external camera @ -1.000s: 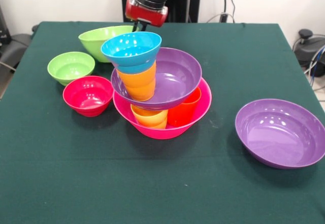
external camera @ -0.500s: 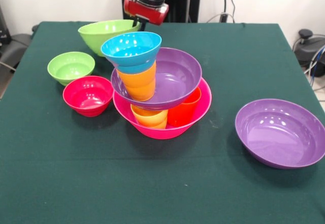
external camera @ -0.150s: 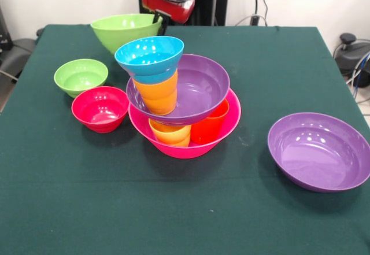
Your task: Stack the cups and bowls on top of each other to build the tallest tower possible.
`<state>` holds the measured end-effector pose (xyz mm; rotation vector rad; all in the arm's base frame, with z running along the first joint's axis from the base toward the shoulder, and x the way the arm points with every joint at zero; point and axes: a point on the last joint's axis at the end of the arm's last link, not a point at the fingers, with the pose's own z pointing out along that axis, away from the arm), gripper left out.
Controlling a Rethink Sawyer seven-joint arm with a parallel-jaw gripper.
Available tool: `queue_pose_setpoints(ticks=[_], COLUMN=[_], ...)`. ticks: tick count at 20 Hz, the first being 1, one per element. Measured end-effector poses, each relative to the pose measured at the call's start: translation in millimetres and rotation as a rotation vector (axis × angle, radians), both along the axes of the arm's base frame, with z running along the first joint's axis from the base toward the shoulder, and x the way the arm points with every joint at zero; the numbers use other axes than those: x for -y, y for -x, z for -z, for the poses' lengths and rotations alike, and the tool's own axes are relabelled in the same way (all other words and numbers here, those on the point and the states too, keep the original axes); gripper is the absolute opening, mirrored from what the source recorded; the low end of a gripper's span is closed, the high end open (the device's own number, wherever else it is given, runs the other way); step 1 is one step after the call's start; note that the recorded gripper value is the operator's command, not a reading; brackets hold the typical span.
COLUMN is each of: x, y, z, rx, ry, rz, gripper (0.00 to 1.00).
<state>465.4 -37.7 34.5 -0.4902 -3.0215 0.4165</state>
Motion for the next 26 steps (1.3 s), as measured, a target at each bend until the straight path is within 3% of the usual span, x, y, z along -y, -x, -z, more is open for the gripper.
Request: queue_pose_setpoints(ticks=[15,22,26], x=[-22,-22,-18], y=[-27.4,-35.4,-46.2], z=[-62,-97,-116], rx=[-0.052,-0.086,-0.066], ry=[0.023,0.040,0.036], rz=[0.078,0.118,0.117], gripper=[0.00,0.00,0.00])
